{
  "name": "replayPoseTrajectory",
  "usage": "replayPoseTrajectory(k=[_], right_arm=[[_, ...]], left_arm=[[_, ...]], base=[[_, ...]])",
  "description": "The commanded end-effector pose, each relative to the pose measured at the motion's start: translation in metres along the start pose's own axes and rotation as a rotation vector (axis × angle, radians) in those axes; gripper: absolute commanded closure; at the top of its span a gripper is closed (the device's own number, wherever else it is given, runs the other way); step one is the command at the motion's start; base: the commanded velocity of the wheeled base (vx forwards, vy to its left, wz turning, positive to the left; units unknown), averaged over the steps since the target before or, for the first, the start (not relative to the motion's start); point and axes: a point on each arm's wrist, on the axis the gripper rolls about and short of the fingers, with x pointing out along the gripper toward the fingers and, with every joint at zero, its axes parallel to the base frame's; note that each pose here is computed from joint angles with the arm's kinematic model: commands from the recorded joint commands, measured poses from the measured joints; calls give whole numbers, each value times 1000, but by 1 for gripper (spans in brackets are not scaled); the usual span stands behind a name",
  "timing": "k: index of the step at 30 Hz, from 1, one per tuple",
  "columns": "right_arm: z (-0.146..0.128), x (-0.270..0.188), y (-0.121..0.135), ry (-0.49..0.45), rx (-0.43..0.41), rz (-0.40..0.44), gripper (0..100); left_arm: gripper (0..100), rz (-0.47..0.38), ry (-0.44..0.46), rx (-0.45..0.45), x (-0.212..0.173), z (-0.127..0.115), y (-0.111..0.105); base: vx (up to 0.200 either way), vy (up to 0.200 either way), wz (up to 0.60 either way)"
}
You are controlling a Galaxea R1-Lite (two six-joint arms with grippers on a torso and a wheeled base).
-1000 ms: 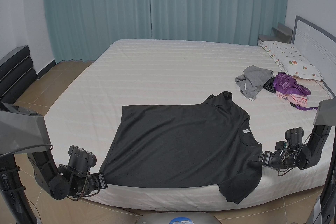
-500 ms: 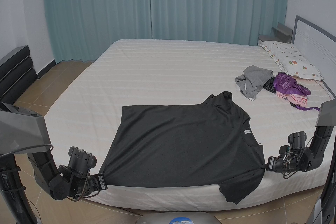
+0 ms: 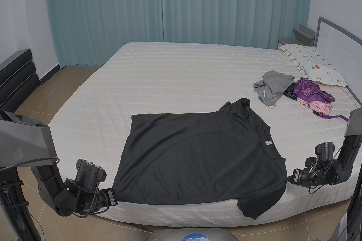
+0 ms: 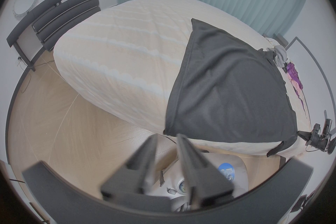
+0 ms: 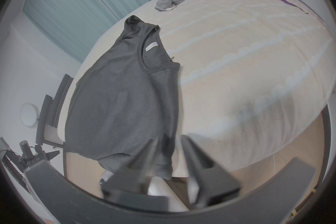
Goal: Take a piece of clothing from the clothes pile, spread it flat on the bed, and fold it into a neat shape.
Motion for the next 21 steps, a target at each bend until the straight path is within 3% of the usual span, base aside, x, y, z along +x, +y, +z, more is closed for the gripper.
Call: replayPoseTrajectory(k=[1,7,10,21], right_arm=[[3,-1,3,-9,5,32,0],[12,-17,14,-51,91,104,0],[14,-26,20,-57,185,157,0],[13,-27,20,-46,267,166,0]], left_arm=[[0,-11,-12,-22,1,3,-2],[0,-21,-33,-50,1,9,-2],[0,-34,-66,-74,-1,18,-2],[0,-151,-149,-118,-26,40,-5]], base=[[0,0,0],[0,0,0],[0,0,0],[0,0,0]])
